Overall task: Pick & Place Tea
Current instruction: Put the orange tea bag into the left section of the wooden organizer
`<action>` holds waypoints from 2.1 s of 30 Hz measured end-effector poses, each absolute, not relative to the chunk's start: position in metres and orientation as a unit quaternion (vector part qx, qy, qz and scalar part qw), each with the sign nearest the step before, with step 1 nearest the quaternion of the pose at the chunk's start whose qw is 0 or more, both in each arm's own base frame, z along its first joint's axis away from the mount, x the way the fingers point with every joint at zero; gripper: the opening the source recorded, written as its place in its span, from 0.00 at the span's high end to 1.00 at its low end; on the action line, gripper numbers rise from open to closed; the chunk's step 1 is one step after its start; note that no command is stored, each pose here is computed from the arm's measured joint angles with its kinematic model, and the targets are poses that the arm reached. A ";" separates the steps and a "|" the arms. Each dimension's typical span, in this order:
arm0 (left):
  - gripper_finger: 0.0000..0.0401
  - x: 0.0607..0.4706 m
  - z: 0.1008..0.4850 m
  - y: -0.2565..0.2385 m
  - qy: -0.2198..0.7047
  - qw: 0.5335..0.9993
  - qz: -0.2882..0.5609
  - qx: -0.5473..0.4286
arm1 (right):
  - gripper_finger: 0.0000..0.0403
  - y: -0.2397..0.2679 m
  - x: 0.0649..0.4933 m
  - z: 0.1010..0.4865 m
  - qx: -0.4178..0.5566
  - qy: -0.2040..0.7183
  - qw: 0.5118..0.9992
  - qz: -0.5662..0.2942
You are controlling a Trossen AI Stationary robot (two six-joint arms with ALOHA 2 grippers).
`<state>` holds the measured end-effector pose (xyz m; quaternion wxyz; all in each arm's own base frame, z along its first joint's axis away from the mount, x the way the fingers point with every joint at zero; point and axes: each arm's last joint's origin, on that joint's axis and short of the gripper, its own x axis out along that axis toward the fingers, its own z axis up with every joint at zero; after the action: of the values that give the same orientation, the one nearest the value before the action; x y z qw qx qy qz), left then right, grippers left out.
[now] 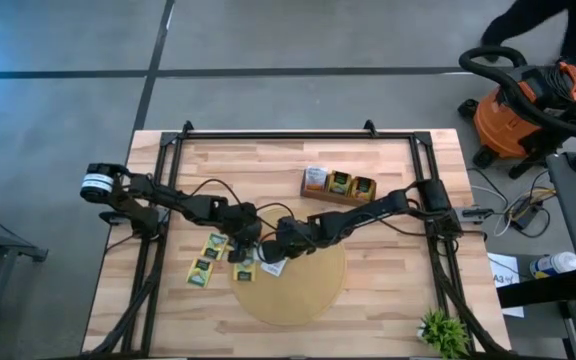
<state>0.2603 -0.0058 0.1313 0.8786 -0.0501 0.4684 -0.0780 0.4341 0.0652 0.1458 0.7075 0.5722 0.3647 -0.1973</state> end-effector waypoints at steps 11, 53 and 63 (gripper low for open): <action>0.79 0.264 0.132 -0.005 0.452 0.886 -0.042 -0.090 | 0.69 0.065 0.433 0.144 0.559 0.359 0.717 -0.211; 0.79 0.262 0.119 -0.007 0.396 0.888 0.016 -0.234 | 0.72 0.063 0.436 0.130 0.560 0.362 0.710 -0.228; 0.79 0.263 0.120 -0.012 0.398 0.882 0.013 -0.251 | 0.79 0.060 0.436 0.129 0.549 0.362 0.718 -0.229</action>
<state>0.2627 -0.0124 0.1201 0.8825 -0.2510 0.3976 0.0133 0.4357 0.0597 0.1294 0.7179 0.5490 0.3616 -0.2291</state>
